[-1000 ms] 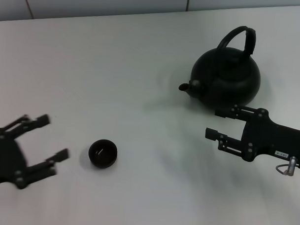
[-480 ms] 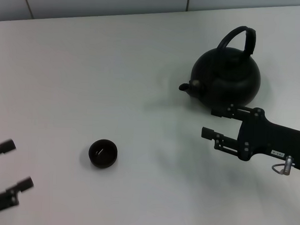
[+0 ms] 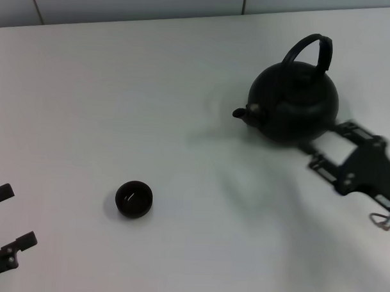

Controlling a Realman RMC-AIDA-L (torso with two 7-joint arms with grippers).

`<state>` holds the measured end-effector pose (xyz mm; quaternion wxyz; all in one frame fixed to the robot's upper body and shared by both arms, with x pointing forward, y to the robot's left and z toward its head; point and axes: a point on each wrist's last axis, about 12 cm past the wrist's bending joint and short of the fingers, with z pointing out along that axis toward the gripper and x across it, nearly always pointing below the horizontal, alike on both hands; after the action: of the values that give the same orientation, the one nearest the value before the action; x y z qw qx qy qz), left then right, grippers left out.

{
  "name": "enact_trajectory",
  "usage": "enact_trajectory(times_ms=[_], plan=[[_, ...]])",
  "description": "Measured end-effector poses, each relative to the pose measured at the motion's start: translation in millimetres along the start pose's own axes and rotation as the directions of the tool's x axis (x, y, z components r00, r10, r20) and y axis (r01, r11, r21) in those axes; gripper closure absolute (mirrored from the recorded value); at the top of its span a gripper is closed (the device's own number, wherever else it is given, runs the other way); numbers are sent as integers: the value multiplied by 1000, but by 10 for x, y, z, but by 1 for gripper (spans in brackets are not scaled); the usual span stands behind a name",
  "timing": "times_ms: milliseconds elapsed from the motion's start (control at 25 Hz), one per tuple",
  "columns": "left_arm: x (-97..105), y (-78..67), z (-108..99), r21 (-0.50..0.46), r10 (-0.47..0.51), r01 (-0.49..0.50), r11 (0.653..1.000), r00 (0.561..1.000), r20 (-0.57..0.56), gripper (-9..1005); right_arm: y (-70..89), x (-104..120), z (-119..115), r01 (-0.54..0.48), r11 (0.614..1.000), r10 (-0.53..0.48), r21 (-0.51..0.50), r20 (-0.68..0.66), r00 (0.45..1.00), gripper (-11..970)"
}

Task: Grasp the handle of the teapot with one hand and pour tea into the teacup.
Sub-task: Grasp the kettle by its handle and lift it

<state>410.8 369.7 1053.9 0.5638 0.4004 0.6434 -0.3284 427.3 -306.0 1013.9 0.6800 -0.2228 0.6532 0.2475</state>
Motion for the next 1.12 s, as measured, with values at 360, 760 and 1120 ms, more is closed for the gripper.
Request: enact_trajectory(times_ms=[360, 760, 1120], plan=[[-4, 5, -15, -11, 0, 0, 1000, 1000, 4, 184, -213, -59, -236, -37, 945, -1, 326, 118, 993, 356], [7, -13, 3, -15, -9, 9, 1000, 1000, 13, 183, -693, -186, 152, -61, 962, 67, 268, -14, 998, 356], [11, -17, 12, -21, -12, 13, 1000, 1000, 18, 183, -885, -255, 447, -31, 973, 57, 229, -107, 993, 356]])
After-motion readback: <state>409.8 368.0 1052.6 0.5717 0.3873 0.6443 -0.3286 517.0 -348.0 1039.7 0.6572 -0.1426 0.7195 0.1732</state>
